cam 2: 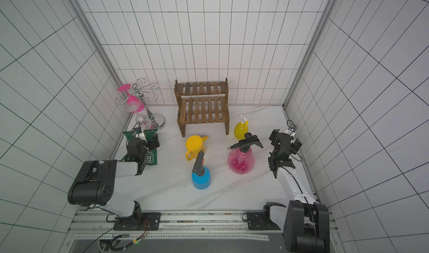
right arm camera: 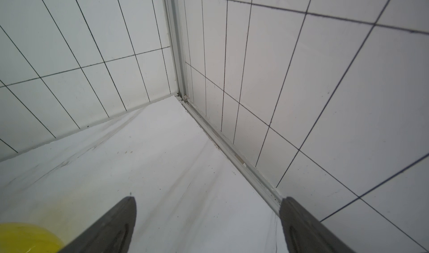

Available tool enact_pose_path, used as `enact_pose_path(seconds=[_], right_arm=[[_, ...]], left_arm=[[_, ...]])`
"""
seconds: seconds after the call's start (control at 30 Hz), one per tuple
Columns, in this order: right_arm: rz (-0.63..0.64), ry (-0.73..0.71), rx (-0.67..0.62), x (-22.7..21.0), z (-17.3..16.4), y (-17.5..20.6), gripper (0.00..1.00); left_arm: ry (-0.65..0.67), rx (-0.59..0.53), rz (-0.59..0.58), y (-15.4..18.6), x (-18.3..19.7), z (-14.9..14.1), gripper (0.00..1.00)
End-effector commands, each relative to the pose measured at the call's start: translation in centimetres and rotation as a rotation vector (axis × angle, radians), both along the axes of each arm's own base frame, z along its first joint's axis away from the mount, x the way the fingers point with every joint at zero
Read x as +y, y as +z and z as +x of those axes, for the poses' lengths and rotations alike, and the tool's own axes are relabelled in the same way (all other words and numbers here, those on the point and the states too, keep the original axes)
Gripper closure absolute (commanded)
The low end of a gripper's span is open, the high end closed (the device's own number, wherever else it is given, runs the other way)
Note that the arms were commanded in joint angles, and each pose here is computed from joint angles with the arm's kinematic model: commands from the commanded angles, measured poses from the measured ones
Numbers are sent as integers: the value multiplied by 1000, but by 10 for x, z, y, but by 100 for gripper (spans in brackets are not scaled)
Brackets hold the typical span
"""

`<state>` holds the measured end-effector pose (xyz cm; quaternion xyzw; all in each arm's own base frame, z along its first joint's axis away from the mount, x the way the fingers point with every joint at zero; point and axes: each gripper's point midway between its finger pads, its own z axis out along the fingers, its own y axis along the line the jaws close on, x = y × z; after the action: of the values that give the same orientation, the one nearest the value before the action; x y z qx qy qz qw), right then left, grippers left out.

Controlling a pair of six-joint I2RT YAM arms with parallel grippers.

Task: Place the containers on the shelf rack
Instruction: 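Pick up a container from the center of the board.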

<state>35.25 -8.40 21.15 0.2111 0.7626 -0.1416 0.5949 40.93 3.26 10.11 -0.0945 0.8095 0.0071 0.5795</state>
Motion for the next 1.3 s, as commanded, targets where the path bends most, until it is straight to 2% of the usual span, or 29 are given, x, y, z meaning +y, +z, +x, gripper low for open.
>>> enact_pose_path(seconds=[0.0,0.13,0.27,0.43,0.57,0.63,0.77,0.97,1.1,1.27], right_arm=[[27,-41,82,-8,-22,-3,1],[93,-81,42,-10,-39,20,1],[172,-71,68,-3,-48,32,1],[237,100,80,25,-39,47,1],[283,273,-32,54,-32,70,1],[295,310,-105,59,-32,82,1],[340,295,-213,57,-35,94,1],[309,403,-326,78,-30,128,1],[266,488,-392,97,-29,161,1],[221,612,-444,123,-32,198,1]], left_arm=[[-24,-33,1,12,-5,5,2],[-26,-38,1,12,-5,5,2],[-26,-39,0,12,-5,5,2],[-26,-67,7,25,-4,9,2],[72,67,-19,34,9,6,2],[85,60,-19,41,10,-2,2],[90,34,-36,67,8,-25,2],[31,12,-45,107,-3,-60,2],[25,0,-114,144,-8,-76,2],[-87,-34,-262,186,-36,-92,1]])
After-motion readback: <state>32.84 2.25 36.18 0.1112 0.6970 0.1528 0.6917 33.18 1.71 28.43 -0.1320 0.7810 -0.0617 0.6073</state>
